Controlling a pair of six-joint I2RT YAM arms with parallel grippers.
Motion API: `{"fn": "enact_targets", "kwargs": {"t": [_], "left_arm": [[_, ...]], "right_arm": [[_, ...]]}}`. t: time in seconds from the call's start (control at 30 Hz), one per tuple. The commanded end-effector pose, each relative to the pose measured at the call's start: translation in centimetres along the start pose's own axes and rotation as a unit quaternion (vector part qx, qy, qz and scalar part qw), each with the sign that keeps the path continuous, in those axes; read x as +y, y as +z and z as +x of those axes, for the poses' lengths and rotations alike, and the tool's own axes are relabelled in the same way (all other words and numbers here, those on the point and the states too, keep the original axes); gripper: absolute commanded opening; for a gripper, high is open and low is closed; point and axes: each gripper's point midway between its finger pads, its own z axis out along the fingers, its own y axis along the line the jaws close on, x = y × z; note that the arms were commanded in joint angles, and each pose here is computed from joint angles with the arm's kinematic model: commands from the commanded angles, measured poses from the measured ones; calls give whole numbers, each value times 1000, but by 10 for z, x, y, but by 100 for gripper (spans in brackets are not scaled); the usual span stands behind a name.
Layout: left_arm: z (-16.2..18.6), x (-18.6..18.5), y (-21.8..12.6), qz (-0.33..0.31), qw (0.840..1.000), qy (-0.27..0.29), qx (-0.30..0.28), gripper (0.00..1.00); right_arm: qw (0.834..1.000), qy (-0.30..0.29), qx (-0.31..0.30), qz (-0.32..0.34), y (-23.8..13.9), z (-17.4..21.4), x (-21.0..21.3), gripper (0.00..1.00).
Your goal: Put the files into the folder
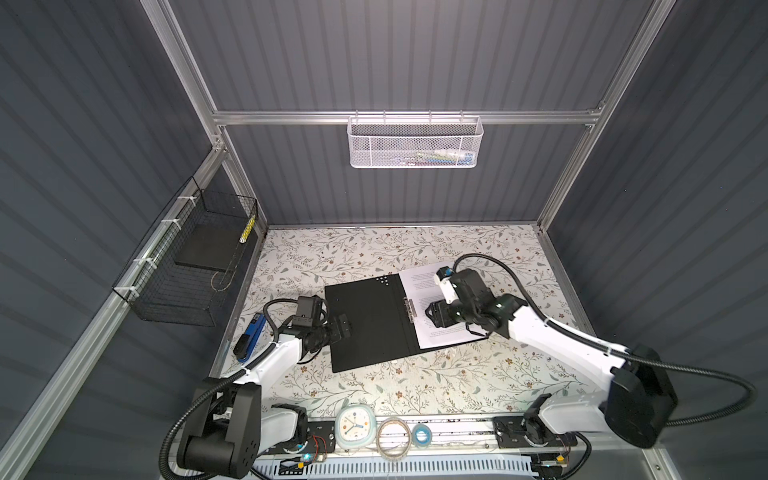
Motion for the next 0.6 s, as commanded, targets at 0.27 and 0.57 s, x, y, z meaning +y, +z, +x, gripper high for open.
{"fn": "enact_targets", "kwargs": {"t": [0.27,0.57], "left_arm": [[-4,-9,11,28,999,32,2,99],[-4,3,2,0,999,46,-24,99]], "right_arm": [[987,-30,119,105,55,-3,10,54],[980,-54,153,115,89,-10,18,45]]}}
